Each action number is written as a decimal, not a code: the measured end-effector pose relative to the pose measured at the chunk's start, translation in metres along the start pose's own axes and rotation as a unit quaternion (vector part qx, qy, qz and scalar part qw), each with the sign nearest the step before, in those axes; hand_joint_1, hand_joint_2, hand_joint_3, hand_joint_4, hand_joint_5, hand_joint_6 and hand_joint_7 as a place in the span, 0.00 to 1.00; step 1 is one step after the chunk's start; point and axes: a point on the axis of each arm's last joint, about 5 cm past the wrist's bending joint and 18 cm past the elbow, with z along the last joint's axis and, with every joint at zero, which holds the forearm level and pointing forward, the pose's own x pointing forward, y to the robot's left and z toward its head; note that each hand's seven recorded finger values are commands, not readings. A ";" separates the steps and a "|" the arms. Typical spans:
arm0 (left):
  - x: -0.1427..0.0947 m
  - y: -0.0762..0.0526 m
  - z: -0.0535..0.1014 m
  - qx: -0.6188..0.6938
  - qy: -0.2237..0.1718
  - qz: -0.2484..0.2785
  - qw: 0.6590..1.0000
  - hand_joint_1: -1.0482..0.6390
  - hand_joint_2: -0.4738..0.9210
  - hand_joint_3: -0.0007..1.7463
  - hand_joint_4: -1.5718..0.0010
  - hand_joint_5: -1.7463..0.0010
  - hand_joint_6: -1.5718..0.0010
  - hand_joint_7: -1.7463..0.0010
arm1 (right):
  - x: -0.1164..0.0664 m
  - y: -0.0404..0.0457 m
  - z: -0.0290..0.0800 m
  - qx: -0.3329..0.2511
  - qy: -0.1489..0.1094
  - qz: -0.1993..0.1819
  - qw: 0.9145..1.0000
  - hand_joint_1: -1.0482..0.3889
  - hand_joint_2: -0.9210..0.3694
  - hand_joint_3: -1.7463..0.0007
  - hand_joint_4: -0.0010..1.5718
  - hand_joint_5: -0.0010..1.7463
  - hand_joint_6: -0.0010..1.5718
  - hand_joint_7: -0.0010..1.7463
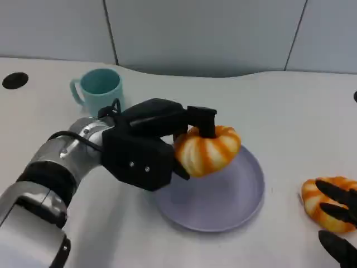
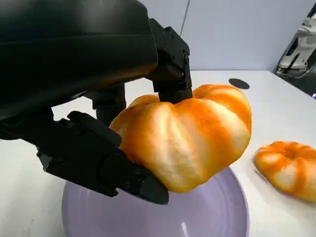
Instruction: Grasp the bread from the table and place it into the plate.
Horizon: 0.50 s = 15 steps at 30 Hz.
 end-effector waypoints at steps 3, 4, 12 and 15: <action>0.003 0.002 0.001 0.027 0.015 -0.031 0.999 0.33 0.99 0.01 0.74 0.23 0.74 0.43 | 0.000 0.0005 0.000 0.001 0.000 0.001 1.000 0.50 0.00 0.82 0.58 0.00 0.48 0.00; 0.003 0.002 0.001 0.030 0.017 -0.037 0.999 0.29 1.00 0.02 0.80 0.35 0.72 0.63 | 0.000 0.0006 0.000 0.002 0.000 0.001 1.000 0.49 0.00 0.82 0.58 0.00 0.48 0.00; 0.001 0.015 -0.001 0.020 0.018 -0.121 0.992 0.15 1.00 0.08 0.91 0.77 0.75 0.98 | 0.000 0.0016 0.001 0.001 -0.002 0.002 1.000 0.49 0.00 0.82 0.59 0.00 0.48 0.00; 0.002 0.021 0.001 0.021 0.015 -0.143 0.989 0.15 1.00 0.08 0.92 0.79 0.75 0.99 | 0.000 0.0020 0.001 -0.004 -0.003 0.003 1.000 0.49 0.00 0.82 0.59 0.00 0.48 0.00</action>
